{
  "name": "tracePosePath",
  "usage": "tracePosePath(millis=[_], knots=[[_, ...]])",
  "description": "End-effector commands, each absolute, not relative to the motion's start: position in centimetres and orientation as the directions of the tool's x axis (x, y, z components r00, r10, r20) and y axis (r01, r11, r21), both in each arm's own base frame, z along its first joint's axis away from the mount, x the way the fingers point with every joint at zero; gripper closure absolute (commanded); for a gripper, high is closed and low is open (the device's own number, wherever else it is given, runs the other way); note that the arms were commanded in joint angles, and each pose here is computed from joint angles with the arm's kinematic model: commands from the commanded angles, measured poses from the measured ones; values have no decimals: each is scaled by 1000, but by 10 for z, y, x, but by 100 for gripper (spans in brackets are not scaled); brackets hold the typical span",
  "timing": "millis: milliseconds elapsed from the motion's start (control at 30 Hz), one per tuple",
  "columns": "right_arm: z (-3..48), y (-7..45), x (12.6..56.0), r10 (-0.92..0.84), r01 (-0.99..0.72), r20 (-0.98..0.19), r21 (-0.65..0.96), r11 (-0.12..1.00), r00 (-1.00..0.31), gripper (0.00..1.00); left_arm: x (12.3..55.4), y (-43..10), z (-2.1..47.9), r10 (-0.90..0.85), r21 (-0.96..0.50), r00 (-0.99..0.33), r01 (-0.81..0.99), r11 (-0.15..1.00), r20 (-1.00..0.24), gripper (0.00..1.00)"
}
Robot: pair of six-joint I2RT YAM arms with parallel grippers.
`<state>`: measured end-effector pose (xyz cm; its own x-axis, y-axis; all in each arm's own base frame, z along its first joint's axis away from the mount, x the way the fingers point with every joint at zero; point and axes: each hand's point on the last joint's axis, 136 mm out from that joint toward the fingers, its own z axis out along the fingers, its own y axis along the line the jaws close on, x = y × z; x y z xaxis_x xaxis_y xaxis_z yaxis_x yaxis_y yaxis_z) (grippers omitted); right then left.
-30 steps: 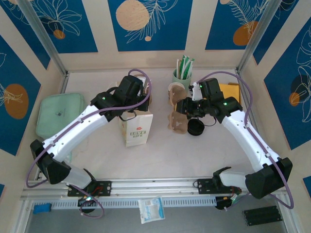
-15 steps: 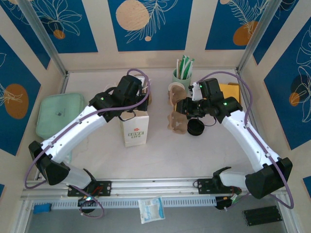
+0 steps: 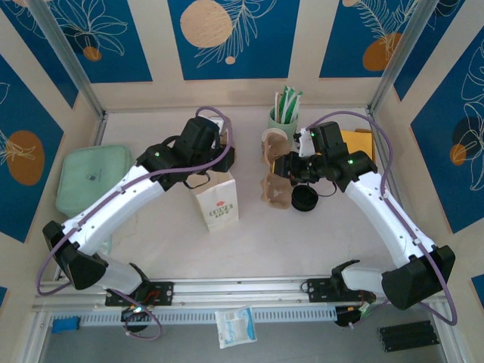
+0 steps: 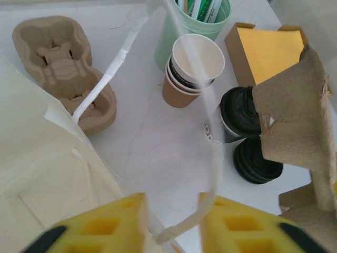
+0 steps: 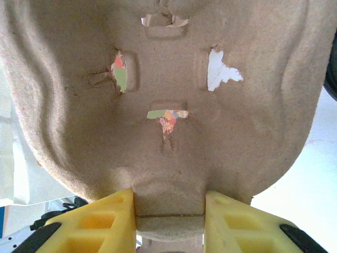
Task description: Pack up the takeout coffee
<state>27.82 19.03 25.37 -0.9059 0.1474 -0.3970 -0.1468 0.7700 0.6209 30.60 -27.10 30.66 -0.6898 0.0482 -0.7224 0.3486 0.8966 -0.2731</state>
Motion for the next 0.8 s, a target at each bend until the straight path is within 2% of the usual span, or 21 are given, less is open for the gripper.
tracePosePath(millis=[0,133,333,400,600,767], knots=[[266,193,273,133,-177,-410,633,754,-902,68,303,-268,325,33,-276,-651,366,889,-759,54],[270,192,272,134,-178,-415,629,756,-900,68,301,-265,340,38,-263,-623,384,885,-781,32],[284,192,271,137,-192,-435,630,752,-890,68,294,-254,375,30,-248,-557,417,875,-830,7],[291,191,270,140,-198,-445,630,751,-885,68,291,-249,385,29,-239,-537,422,875,-843,1],[307,193,269,137,-220,-470,626,748,-872,68,287,-232,404,57,-178,-487,424,888,-872,0],[308,192,268,136,-218,-473,619,754,-871,68,282,-236,392,188,-105,-530,474,874,-827,1]])
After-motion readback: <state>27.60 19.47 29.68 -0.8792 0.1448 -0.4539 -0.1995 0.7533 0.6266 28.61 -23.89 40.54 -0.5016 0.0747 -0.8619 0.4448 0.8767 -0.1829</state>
